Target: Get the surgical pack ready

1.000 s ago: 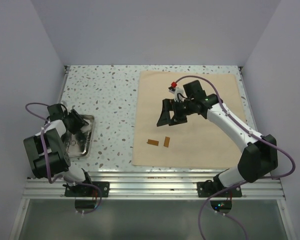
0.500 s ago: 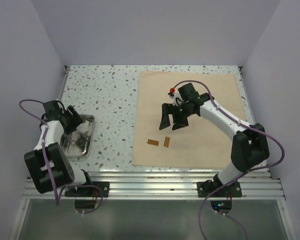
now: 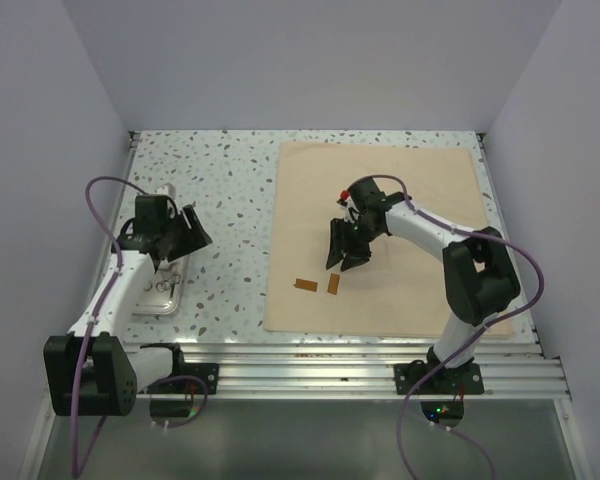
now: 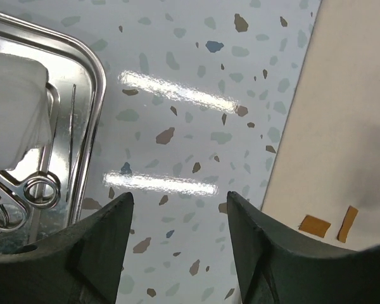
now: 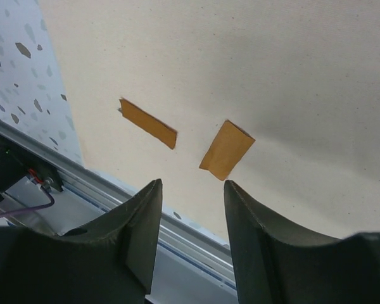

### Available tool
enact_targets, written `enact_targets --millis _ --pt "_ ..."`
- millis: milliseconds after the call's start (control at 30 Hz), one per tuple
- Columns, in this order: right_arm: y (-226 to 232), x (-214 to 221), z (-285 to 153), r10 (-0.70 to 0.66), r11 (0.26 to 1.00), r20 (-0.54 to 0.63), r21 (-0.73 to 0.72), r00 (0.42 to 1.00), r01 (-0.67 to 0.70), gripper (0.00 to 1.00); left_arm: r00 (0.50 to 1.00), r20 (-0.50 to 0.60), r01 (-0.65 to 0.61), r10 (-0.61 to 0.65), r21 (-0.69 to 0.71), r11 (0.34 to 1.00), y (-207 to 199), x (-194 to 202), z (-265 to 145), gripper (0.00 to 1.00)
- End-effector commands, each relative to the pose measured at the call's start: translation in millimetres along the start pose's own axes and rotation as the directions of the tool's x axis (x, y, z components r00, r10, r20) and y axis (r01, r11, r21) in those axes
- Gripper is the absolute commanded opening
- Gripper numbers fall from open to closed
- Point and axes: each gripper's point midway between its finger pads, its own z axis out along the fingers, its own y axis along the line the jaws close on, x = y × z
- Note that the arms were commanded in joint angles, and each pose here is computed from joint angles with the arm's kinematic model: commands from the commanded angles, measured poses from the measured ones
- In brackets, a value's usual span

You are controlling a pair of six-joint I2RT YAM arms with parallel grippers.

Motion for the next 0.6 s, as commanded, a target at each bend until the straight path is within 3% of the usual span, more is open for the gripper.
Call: enact_targets --millis 0,300,567 --pt "-3 0 8 0.027 1.000 0.009 -0.003 1.000 -0.027 0.47 0.998 0.010 -0.060 0.059 0.039 0.997 -11 -6 -15 0.64" --pt "11 10 14 -0.011 0.993 -0.022 -0.119 1.000 0.008 0.42 0.966 -0.073 -0.213 0.248 0.317 0.924 -82 44 -9 0.65" --pt "31 5 28 -0.254 0.954 -0.046 -0.178 0.966 0.242 0.45 0.959 -0.098 -0.207 0.266 0.396 0.894 -102 58 -11 0.65"
